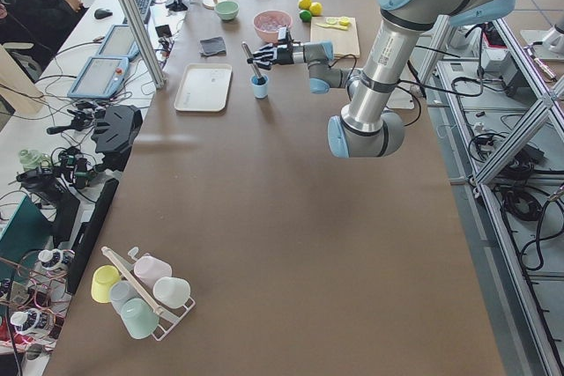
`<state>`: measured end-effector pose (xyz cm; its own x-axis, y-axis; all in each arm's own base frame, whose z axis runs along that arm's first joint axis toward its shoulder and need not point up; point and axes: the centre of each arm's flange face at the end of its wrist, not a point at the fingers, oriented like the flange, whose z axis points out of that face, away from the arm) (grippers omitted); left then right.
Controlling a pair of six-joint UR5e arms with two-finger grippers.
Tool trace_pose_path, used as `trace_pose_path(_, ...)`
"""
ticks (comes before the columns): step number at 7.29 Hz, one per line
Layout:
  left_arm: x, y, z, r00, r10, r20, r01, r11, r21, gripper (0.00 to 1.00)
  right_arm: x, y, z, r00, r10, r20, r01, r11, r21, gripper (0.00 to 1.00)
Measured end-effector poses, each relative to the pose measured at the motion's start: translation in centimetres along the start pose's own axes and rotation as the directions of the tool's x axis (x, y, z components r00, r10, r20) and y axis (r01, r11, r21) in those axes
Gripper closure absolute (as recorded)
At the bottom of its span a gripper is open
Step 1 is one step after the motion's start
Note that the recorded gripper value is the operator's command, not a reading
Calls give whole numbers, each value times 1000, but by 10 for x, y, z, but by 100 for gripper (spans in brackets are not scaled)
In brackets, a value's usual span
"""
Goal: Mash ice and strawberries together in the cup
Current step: 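Lower the pestle into the blue cup and press down repeatedly, then lift the pestle out of the blue cup with the left gripper, then carry the pestle back toward the table edge near the left arm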
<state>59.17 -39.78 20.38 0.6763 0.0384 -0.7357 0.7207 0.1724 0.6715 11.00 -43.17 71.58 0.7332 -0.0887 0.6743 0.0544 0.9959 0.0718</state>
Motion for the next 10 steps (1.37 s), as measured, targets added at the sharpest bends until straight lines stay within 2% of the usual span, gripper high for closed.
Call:
trace_pose_path(2,5,9,-9,1000,1,-15,-1,1000,-21,78,0,-1,0,1000,0,0,0,1000,0,1)
trace_pose_path(3,8,-10,-11,999,10,-33,-10,1000,-19,78,0,-1,0,1000,0,0,0,1000,0,1)
trace_pose_path(4,7,-45,-6,998,18,-59,-19,1000,-14,78,0,-1,0,1000,0,0,0,1000,0,1)
trace_pose_path(6,-11,-112,22,992,17,-126,-23,999,-47,79,0,0,0,1000,1,0,-1,1000,2,1)
trace_pose_path(7,-35,-131,27,987,30,-161,-47,993,-105,78,-2,-2,0,1000,3,0,-3,1000,-3,1)
trace_pose_path(8,-81,-131,29,980,49,-194,-91,973,-213,78,-4,-6,-1,1000,7,0,-7,1000,-11,1)
trace_pose_path(9,-134,-124,37,973,39,-226,-119,928,-353,78,-5,-7,-1,1000,10,1,-10,1000,-17,1)
trace_pose_path(10,-200,-123,53,969,-9,-247,-126,840,-527,77,-5,-6,-1,1000,12,0,-12,1000,-20,1)
